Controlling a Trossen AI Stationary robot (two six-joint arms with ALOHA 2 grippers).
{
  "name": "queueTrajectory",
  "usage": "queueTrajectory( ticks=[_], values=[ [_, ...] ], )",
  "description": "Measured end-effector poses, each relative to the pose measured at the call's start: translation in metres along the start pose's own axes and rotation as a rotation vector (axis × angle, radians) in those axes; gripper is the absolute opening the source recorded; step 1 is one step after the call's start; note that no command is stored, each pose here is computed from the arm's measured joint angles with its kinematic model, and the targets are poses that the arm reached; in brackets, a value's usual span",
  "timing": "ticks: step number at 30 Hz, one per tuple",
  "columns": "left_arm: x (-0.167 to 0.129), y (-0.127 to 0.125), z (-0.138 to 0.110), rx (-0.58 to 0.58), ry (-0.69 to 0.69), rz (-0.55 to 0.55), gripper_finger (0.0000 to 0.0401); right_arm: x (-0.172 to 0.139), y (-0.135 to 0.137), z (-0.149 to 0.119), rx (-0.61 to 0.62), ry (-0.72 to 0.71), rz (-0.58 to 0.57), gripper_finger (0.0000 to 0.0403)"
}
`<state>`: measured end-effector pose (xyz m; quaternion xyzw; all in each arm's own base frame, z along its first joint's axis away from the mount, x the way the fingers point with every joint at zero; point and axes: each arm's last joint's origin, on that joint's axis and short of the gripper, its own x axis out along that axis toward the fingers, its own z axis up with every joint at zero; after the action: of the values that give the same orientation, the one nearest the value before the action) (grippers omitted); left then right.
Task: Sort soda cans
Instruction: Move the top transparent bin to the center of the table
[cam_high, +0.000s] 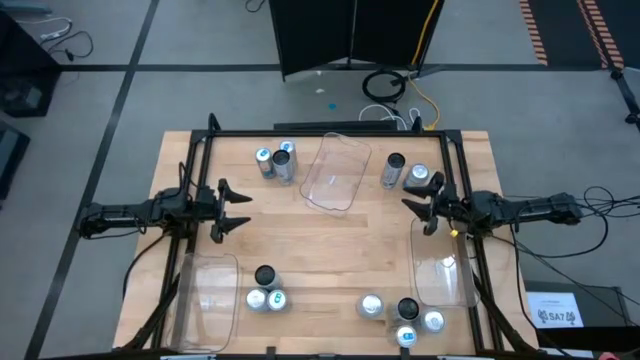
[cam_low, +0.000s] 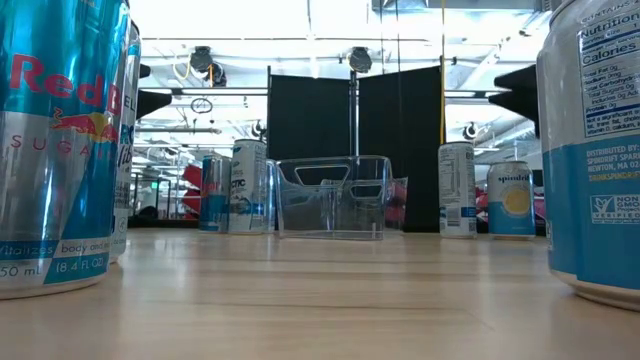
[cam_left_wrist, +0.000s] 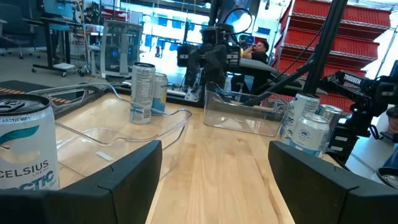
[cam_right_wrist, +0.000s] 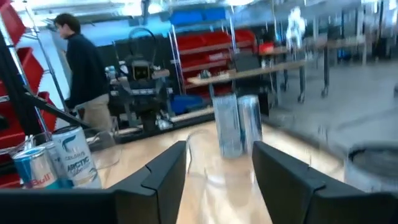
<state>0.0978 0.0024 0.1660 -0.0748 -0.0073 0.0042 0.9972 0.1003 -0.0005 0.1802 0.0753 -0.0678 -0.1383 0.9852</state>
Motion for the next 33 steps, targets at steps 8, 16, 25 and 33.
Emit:
queueTrajectory(
  ticks=[8, 16, 25, 33],
  values=[
    [0.0, 0.0, 0.0, 0.0, 0.0, 0.0, 0.0304, 0.028, 0.013, 0.057, -0.171, 0.065, -0.229, 0.0176],
    [0.0, 0.0, 0.0, 0.0, 0.0, 0.0, 0.0304, 0.103, 0.038, 0.11, 0.037, 0.229, -0.599, 0.0176],
    [0.0, 0.0, 0.0, 0.0, 0.0, 0.0, 0.0304, 0.187, 0.036, 0.12, 0.495, 0.63, -0.833, 0.0176],
    [0.0, 0.0, 0.0, 0.0, -0.001, 0.0, 0.0304, 0.231, 0.012, 0.094, 0.948, 0.864, -1.086, 0.0176]
  ],
)
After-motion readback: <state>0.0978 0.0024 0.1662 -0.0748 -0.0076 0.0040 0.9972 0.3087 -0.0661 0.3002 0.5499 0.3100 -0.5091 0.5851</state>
